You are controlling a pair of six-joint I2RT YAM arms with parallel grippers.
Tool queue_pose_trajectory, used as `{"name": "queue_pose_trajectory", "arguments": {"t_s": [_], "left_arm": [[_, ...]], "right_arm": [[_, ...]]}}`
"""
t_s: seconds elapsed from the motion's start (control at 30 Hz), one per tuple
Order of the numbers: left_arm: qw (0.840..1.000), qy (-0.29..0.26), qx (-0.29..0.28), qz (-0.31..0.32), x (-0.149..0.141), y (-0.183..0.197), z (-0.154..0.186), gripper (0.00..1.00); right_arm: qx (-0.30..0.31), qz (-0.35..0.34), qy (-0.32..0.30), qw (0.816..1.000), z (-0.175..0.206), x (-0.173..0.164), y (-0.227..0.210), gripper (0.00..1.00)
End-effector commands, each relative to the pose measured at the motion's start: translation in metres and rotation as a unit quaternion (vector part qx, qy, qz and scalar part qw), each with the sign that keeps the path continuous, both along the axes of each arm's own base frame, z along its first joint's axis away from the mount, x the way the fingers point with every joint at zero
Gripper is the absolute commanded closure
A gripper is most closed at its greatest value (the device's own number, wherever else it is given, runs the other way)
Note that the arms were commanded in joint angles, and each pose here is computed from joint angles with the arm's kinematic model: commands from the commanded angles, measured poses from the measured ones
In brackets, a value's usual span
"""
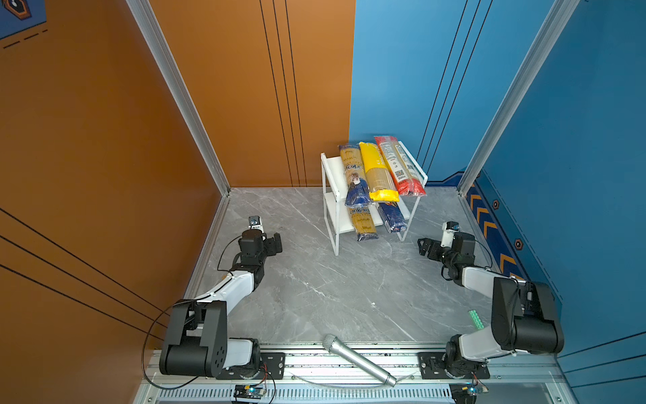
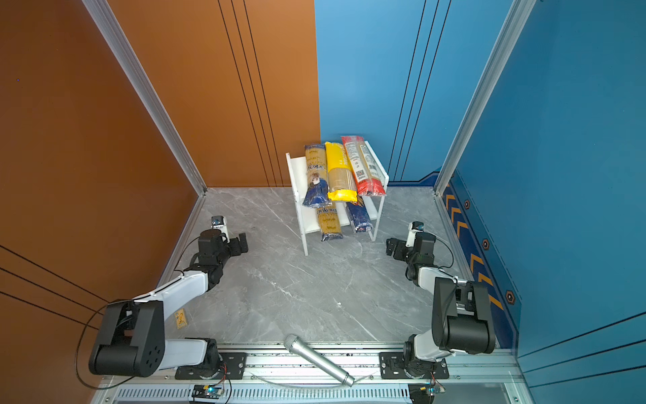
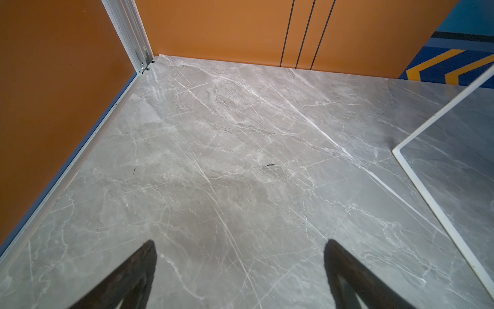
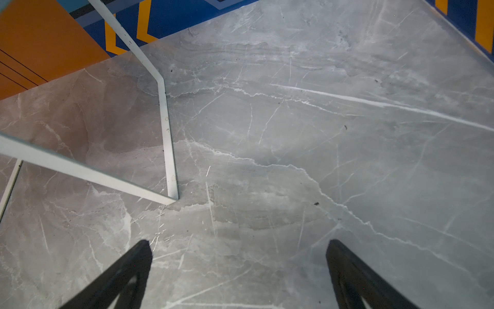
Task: Arrange pasta packages on shelves
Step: Reset both arms
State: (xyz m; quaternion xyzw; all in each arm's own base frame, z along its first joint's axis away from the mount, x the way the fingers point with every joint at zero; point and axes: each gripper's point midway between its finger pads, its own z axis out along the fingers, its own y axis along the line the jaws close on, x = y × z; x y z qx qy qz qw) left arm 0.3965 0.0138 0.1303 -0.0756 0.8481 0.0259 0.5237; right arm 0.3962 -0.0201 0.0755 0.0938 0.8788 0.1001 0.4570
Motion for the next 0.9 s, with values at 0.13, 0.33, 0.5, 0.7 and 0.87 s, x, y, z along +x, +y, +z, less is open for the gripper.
{"name": "queue_pose_trajectory", "arguments": {"t_s": [0.13, 0.33, 0.5, 0.7, 0.87], "left_arm": [[0.999, -0.016, 0.034, 0.008, 0.003, 0.013, 0.001, 0.02], [0.999, -0.030, 0.038, -0.003, -0.003, 0.010, -0.022, 0.02], [0.997, -0.065, 0.045, -0.019, -0.009, 0.003, -0.025, 0.02], [0.993, -0.101, 0.056, -0.021, -0.014, 0.000, -0.033, 0.02], [0.993, -0.097, 0.060, -0.026, -0.013, -0.002, -0.033, 0.02]], "right_arm": [[-0.006, 0.001, -0.041, 0.999, 0.015, 0.021, -0.004, 0.00], [-0.019, 0.006, -0.053, 0.998, 0.017, 0.024, -0.004, 0.00], [-0.050, 0.028, -0.067, 0.996, 0.018, 0.021, 0.011, 0.00], [-0.093, 0.029, -0.100, 0.990, 0.023, 0.010, 0.020, 0.00], [-0.113, 0.009, -0.125, 0.986, 0.023, 0.002, 0.018, 0.00]]}}
